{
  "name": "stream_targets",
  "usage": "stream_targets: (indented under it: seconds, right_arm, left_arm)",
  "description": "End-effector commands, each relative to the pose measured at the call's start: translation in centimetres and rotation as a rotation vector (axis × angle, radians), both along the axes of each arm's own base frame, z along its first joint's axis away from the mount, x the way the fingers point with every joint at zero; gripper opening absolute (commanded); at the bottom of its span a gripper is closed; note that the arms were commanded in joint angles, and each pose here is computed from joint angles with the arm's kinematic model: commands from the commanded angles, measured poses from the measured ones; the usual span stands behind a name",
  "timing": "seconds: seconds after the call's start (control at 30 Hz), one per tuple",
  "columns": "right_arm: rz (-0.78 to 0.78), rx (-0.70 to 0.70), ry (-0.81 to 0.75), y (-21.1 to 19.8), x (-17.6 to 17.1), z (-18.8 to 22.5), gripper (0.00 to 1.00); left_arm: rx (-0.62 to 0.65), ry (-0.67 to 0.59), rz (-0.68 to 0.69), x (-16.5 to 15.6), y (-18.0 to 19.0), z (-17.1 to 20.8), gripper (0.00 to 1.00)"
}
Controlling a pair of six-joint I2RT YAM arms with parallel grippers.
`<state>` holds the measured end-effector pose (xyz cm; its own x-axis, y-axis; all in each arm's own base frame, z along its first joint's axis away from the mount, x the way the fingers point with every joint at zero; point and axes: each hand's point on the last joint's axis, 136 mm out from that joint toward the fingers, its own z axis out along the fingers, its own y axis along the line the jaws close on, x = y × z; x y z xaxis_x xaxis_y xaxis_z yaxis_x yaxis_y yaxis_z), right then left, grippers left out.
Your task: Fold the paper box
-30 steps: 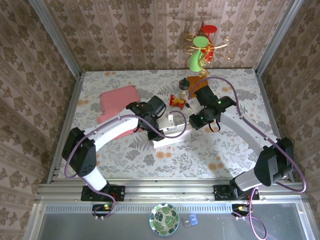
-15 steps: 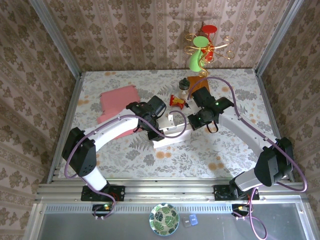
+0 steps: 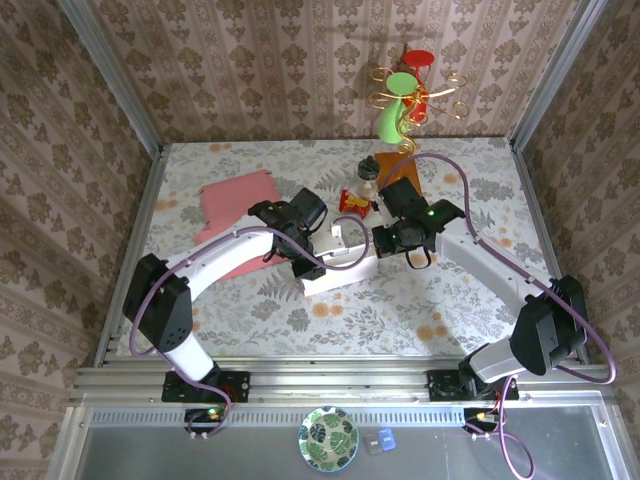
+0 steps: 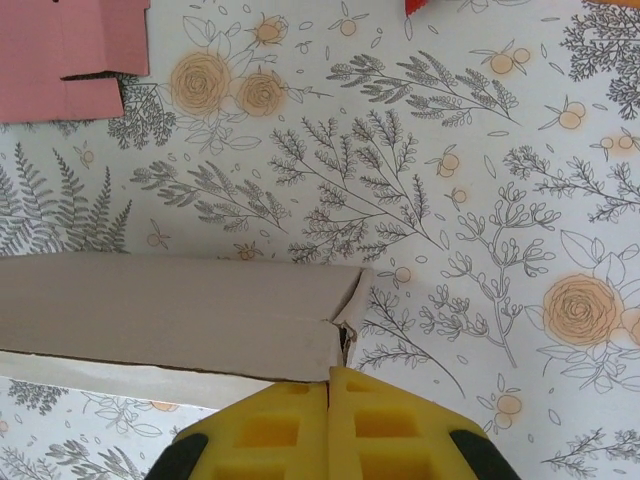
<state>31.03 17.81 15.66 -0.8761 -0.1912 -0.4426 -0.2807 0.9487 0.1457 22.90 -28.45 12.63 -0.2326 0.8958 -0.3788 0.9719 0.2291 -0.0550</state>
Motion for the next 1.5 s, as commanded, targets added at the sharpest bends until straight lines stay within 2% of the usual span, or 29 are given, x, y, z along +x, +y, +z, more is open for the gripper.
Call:
stream_targets:
  seconds: [0.0,0.3,0.4,0.67,0.97,1.07,1.3,1.37,1.47]
  right_arm:
    - [-0.046,-0.032,0.002,-1.0,-0.5,-0.6,0.00]
    - [-0.021,-0.081,-0.053,-1.5,-1.1,-2.6,0.00]
    - [-0.022,-0.082,-0.117,-1.6,-1.1,-2.0,0.00]
    - [-0.056,-0.108,-0.147,-1.8,-0.9,-1.9,0.00]
    - [-0.117,-0.084,-0.143,-1.4,-0.5,-0.9,0.00]
    - [-0.128,-0.089,-0.138,-1.2,-0.4,-0.8,0.00]
    - [-0.135,-0.090,-0.129,-1.0,-0.5,-0.5,0.00]
    - [-0.135,-0.088,-0.129,-0.9,-0.5,-0.3,0.00]
    - [-0.138,-0.109,-0.107,-0.8,-0.4,-0.8,0.00]
  left_arm:
    - [-0.028,0.007,0.012,0.5,-0.4,1.0,0.17]
    - [-0.048,0.017,0.040,1.2,-0.2,0.9,0.19]
    - [-0.050,0.020,0.046,1.3,-0.1,0.8,0.22]
    - [-0.096,-0.002,0.094,1.9,-0.1,1.9,0.43]
    - [-0.191,-0.045,0.169,1.4,0.7,3.5,0.54]
    - [-0.234,-0.054,0.197,1.3,0.7,4.4,0.65]
    - [-0.271,-0.132,0.351,2.1,2.4,6.5,0.63]
    - [-0.262,-0.140,0.405,2.3,3.3,6.8,0.60]
    - [-0.231,-0.080,0.508,2.2,4.9,6.8,0.51]
